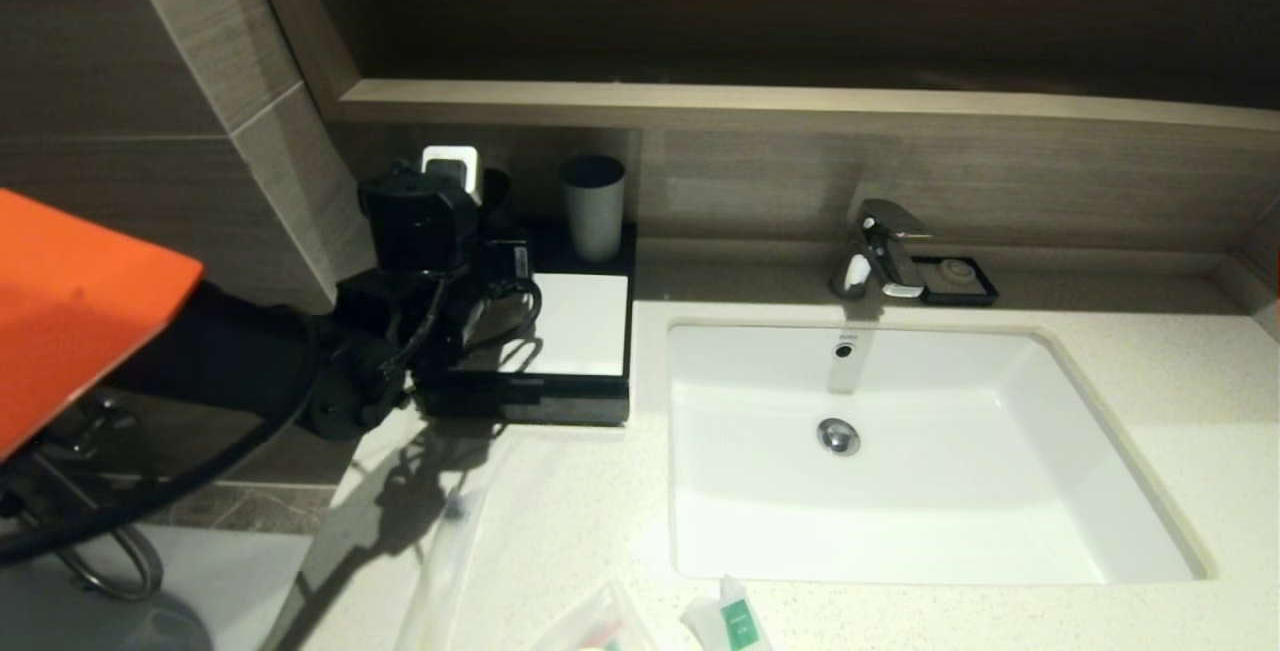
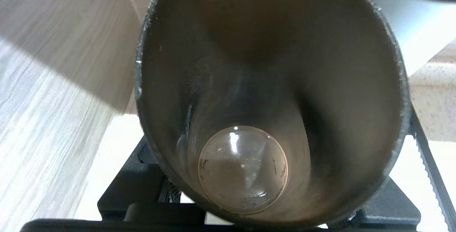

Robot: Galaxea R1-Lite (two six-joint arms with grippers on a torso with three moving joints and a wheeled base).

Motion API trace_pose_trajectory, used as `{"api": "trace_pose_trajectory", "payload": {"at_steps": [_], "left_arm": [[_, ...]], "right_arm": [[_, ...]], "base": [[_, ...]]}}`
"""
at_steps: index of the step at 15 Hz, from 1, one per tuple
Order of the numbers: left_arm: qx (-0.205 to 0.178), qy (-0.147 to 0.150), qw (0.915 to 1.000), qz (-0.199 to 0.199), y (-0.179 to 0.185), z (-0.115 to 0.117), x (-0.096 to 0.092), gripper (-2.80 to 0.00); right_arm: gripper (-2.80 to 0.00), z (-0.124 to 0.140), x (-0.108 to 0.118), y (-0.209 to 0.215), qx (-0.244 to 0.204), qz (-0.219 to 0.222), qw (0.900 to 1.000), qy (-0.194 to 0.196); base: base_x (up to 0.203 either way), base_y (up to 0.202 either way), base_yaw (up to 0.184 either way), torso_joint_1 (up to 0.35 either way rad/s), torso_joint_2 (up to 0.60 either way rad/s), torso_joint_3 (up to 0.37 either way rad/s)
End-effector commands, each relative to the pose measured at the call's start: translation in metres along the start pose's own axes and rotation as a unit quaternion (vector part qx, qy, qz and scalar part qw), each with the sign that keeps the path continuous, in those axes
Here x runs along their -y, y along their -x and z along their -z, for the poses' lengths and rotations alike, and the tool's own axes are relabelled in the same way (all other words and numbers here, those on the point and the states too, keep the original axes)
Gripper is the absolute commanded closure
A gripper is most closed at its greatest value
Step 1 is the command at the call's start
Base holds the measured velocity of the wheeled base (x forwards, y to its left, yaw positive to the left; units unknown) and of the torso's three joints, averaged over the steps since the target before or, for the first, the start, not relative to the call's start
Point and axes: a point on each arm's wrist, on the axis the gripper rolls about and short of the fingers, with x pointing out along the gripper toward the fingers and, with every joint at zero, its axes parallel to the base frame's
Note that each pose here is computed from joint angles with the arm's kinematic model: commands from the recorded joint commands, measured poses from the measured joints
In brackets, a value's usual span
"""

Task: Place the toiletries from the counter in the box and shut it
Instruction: Pick up the cup, then place the cup on the storage box

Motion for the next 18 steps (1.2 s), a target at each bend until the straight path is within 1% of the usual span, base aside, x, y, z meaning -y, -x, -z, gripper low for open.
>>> {"api": "trace_pose_trajectory", "payload": {"at_steps": [1, 4, 8, 10, 14, 18], "left_arm": [[0.002, -0.001, 1.0, -0.003, -0.011, 0.005, 0.005, 0.0], [0.003, 0.0, 1.0, -0.003, -0.018, 0.008, 0.008, 0.0], [0.014, 0.005, 0.9999, -0.006, -0.03, 0.009, 0.011, 0.0], [0.019, 0.007, 0.9998, -0.008, -0.033, 0.007, 0.01, 0.0], [0.02, 0.007, 0.9996, -0.018, -0.04, 0.009, 0.004, 0.0], [0.021, 0.008, 0.9996, -0.019, -0.044, 0.011, 0.006, 0.0]], "right_arm": [[0.0, 0.0, 0.0, 0.0, 0.0, 0.0, 1.0, 0.0], [0.0, 0.0, 0.0, 0.0, 0.0, 0.0, 1.0, 0.0], [0.0, 0.0, 0.0, 0.0, -0.001, 0.0, 1.0, 0.0], [0.0, 0.0, 0.0, 0.0, 0.0, 0.0, 1.0, 0.0], [0.0, 0.0, 0.0, 0.0, -0.001, 0.0, 1.0, 0.0], [0.0, 0.0, 0.0, 0.0, 0.0, 0.0, 1.0, 0.0]], "base": [[0.0, 0.0, 0.0, 0.0, 0.0, 0.0], [0.0, 0.0, 0.0, 0.0, 0.0, 0.0], [0.0, 0.0, 0.0, 0.0, 0.0, 0.0], [0.0, 0.0, 0.0, 0.0, 0.0, 0.0], [0.0, 0.0, 0.0, 0.0, 0.0, 0.0], [0.0, 0.0, 0.0, 0.0, 0.0, 0.0]]}}
